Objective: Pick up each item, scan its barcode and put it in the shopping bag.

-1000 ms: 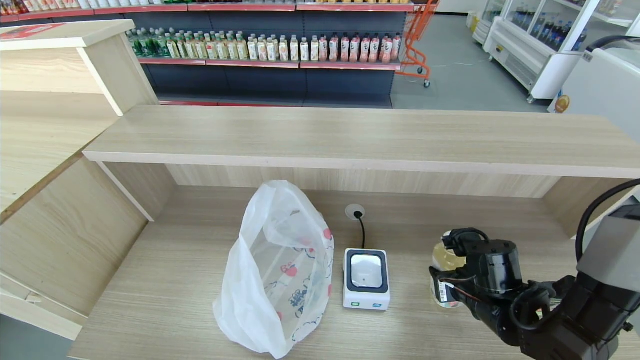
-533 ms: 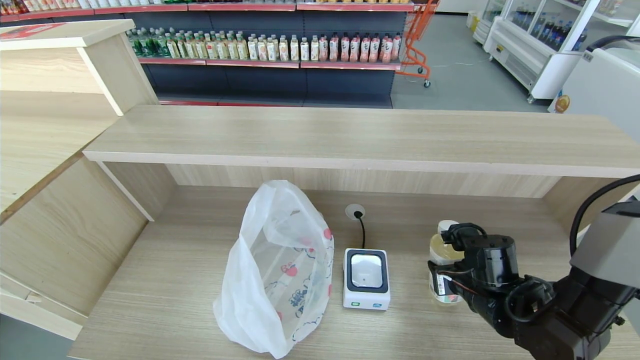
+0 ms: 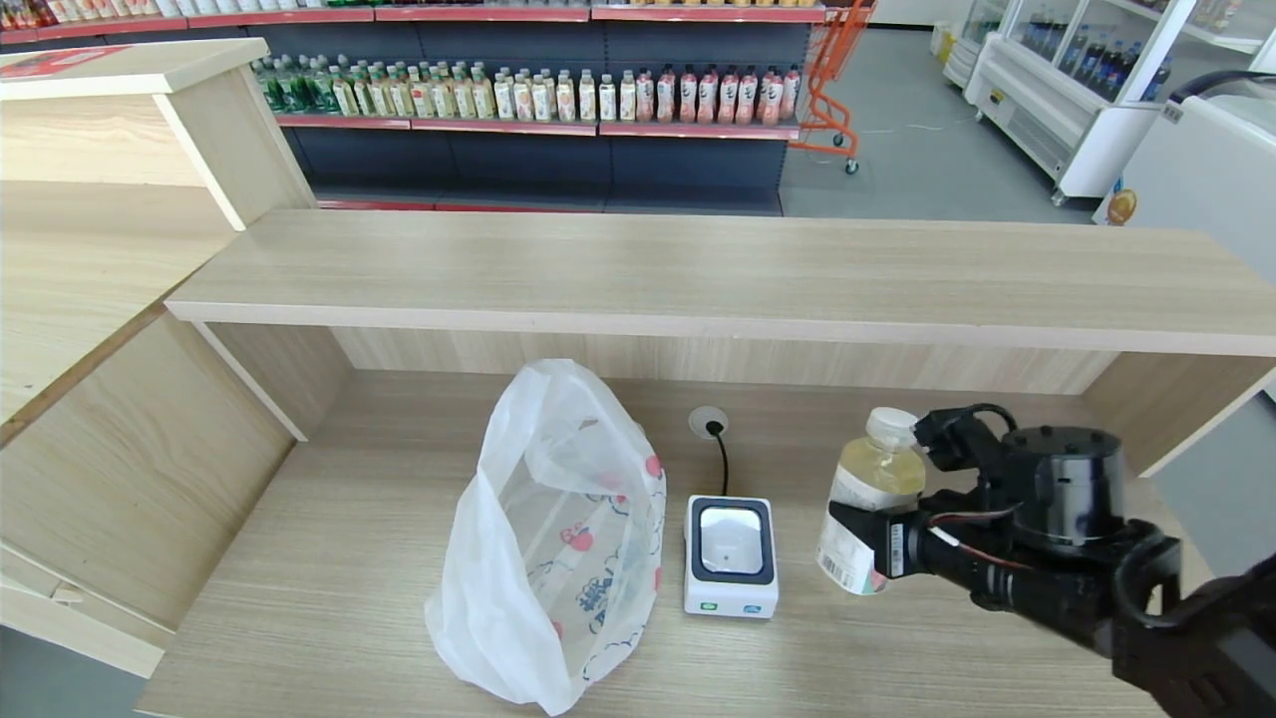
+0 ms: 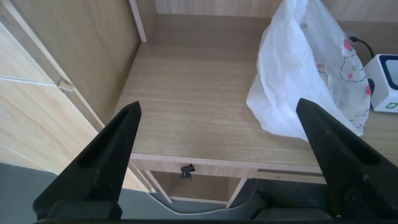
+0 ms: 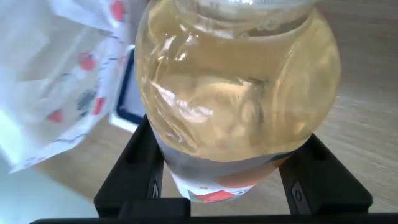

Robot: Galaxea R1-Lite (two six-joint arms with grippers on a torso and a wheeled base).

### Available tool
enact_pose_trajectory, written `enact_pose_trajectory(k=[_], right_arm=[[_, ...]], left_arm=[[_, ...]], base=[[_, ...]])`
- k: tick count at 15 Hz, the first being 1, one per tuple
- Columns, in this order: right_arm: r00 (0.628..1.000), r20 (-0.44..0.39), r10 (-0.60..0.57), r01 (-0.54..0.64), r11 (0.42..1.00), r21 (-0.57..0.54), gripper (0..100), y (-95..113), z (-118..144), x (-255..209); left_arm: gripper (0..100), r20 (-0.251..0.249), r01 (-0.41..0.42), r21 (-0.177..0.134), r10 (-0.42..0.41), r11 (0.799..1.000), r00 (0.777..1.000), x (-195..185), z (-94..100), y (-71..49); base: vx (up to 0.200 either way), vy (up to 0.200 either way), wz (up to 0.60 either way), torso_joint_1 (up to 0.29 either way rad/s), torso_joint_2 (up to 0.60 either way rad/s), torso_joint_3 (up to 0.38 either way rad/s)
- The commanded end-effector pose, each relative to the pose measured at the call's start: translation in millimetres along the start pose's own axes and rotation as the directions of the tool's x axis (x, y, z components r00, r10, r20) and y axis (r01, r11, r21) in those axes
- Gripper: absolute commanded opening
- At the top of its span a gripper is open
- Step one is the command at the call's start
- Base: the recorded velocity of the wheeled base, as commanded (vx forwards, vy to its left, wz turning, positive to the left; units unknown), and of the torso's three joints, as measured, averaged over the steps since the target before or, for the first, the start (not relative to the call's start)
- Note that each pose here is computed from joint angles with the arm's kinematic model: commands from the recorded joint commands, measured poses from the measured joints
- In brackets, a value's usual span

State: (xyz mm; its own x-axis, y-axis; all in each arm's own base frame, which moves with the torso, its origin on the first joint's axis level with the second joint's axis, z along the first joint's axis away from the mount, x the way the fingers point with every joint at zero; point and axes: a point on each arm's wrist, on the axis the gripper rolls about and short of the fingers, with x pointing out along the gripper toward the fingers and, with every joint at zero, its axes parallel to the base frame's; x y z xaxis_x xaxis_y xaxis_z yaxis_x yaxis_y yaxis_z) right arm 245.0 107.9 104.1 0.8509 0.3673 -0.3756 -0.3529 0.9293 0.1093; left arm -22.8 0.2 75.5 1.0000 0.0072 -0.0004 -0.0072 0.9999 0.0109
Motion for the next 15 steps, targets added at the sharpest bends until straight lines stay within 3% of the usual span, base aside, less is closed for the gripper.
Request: enact_pose_trajectory(k=[1, 2, 5, 9, 15], right_arm=[[0.937, 0.106, 0.332, -0.340, 0.938, 0.062, 0, 7.8, 42.9, -80.9], [0.925, 0.098, 0.368, -0.375, 0.924, 0.071, 0, 9.0, 43.5, -87.0], [0.838, 0.106, 0.535, -0.543, 0.837, 0.069, 0, 32.4, 54.3, -102.2], [0.764, 0.051, 0.643, -0.645, 0.763, 0.047, 0, 59.0, 46.2, -107.8], [0.752, 0.016, 0.659, -0.659, 0.751, 0.049, 0, 63.9, 42.1, -108.5]], left_arm=[[100, 0.000, 0.000, 0.000, 0.000, 1.000, 1.000, 0.0, 0.0, 0.0], [100, 0.000, -0.002, 0.000, 0.002, 1.000, 1.000, 0.0, 0.0, 0.0], [100, 0.000, 0.000, 0.000, 0.000, 1.000, 1.000, 0.0, 0.0, 0.0], [100, 0.000, 0.000, 0.000, 0.000, 1.000, 1.000, 0.0, 0.0, 0.0], [100, 0.000, 0.000, 0.000, 0.000, 1.000, 1.000, 0.0, 0.0, 0.0]], base=[[0.000, 0.000, 0.00, 0.000, 0.00, 0.000], [0.000, 0.000, 0.00, 0.000, 0.00, 0.000], [0.000, 0.000, 0.00, 0.000, 0.00, 0.000], [0.000, 0.000, 0.00, 0.000, 0.00, 0.000], [0.000, 0.000, 0.00, 0.000, 0.00, 0.000]])
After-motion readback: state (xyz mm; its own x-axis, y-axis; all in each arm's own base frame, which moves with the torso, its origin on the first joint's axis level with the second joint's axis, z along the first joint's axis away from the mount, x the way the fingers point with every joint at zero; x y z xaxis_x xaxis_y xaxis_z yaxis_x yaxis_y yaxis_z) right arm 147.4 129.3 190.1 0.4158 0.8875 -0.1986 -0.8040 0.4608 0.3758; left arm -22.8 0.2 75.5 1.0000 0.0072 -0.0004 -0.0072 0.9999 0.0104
